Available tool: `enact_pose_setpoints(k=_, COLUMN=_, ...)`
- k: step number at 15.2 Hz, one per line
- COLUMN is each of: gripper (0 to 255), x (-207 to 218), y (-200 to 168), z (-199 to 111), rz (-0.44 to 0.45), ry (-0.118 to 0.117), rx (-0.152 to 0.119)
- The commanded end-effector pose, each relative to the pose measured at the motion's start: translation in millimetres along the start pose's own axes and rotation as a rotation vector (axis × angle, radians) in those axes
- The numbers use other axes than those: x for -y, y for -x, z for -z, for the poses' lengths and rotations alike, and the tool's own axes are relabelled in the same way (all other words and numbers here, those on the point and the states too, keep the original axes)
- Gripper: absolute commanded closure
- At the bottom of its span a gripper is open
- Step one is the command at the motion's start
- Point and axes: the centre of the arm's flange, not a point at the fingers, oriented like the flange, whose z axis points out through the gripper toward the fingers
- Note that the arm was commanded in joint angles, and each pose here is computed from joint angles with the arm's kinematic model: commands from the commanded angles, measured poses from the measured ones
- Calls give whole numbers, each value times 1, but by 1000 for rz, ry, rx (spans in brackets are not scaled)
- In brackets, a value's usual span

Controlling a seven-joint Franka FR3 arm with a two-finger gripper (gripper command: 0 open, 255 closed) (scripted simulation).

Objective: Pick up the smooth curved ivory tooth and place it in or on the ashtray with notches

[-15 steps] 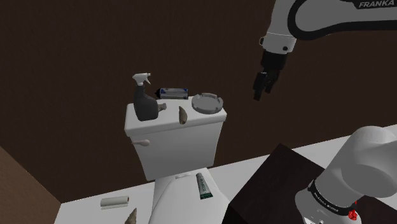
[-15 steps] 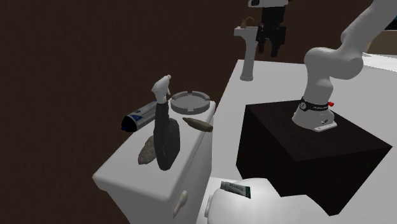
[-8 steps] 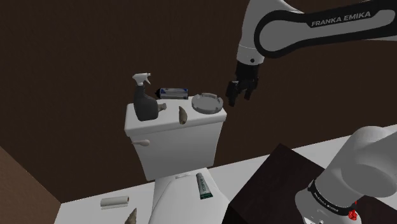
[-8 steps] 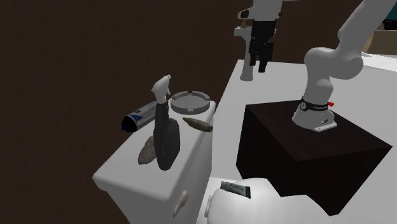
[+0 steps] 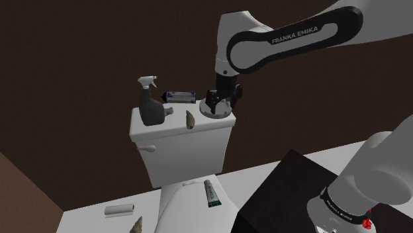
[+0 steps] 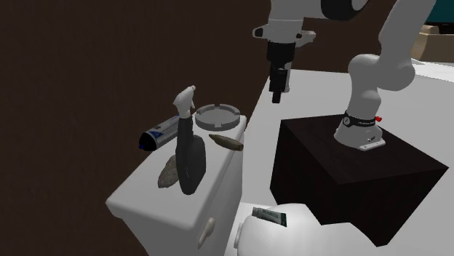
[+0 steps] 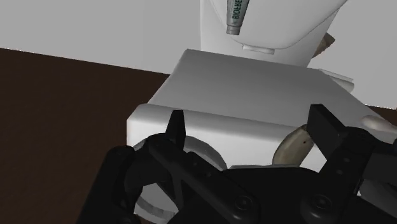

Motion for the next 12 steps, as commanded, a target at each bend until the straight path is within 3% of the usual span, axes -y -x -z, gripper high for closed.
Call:
enact_pose_setpoints(k=1, gripper=0, x=18, y=-19, z=-15, rz=-43, ry=7, rx=-6)
enact_pose_setpoints(k=12, gripper=0, x=92, y=-127, z=-78, rz=-262, ry=54, rx=-39)
